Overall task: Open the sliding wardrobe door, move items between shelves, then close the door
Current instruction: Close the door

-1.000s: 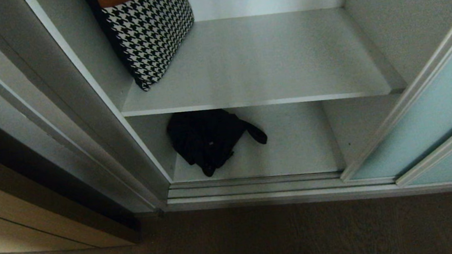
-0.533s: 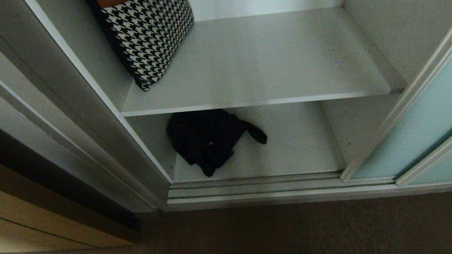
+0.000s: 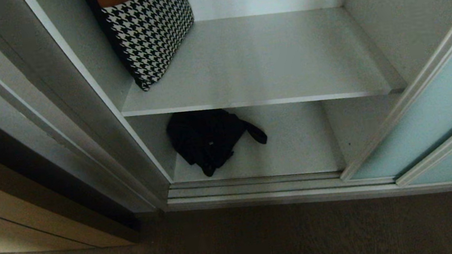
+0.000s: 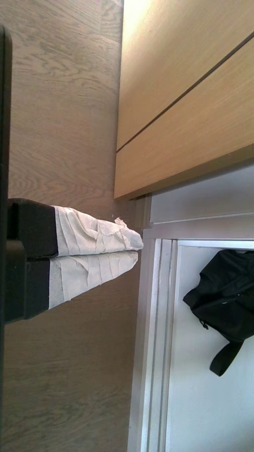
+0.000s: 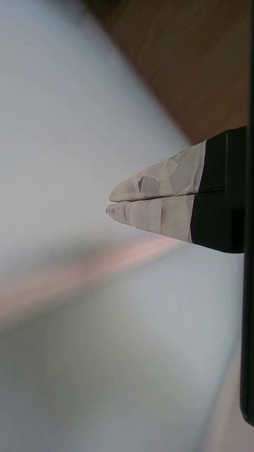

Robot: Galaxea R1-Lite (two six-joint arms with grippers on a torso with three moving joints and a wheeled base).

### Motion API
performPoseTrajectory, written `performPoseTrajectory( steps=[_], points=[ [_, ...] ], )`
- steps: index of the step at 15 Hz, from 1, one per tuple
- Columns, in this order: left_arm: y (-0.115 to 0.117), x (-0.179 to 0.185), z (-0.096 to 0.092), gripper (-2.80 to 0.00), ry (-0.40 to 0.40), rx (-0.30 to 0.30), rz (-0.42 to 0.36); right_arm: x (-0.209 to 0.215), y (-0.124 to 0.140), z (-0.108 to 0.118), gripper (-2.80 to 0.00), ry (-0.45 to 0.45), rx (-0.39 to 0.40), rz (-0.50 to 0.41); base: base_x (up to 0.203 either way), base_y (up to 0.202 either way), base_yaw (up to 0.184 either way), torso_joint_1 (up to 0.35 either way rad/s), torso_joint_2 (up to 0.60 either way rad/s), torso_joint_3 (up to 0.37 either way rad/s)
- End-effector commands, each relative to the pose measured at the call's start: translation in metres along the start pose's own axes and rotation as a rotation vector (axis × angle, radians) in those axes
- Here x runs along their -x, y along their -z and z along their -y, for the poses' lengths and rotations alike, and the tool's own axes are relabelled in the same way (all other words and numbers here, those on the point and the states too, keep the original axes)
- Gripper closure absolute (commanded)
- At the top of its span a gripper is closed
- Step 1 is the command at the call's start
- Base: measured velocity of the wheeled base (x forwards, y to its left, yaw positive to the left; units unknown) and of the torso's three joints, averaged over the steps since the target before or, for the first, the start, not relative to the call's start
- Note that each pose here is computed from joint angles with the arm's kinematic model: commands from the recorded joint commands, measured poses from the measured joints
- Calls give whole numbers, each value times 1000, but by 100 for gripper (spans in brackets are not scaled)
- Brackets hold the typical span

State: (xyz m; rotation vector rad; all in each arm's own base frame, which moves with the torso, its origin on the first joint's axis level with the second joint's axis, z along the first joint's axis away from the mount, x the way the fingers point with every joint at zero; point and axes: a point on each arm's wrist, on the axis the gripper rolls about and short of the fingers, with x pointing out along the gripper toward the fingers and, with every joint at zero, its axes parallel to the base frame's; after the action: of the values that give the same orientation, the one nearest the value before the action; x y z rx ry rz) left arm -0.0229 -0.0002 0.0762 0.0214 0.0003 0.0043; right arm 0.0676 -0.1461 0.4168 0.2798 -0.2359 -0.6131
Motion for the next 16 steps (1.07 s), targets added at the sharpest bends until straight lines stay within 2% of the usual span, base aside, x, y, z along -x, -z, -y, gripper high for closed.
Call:
performPoseTrajectory(
  steps=[1,3,7,9,12,16],
  points=[
    [0,0,0,0,0,0,-1,-4,2,2,0,-67,4,-17,0,0,0,0,0,0],
    [0,0,0,0,0,0,-1,-12,7,9,0,-115,-3,-51,0,0,0,0,0,0],
    [0,0,0,0,0,0,-1,-29,15,29,0,-141,-21,-78,0,0,0,0,0,0],
    [0,0,0,0,0,0,-1,-33,14,32,0,-189,-68,-88,0,0,0,0,0,0],
    [0,0,0,0,0,0,-1,-35,17,32,0,-256,-93,-124,0,0,0,0,0,0],
    [0,0,0,0,0,0,-1,-43,33,44,0,-334,-142,-219,0,0,0,0,0,0]
  ],
)
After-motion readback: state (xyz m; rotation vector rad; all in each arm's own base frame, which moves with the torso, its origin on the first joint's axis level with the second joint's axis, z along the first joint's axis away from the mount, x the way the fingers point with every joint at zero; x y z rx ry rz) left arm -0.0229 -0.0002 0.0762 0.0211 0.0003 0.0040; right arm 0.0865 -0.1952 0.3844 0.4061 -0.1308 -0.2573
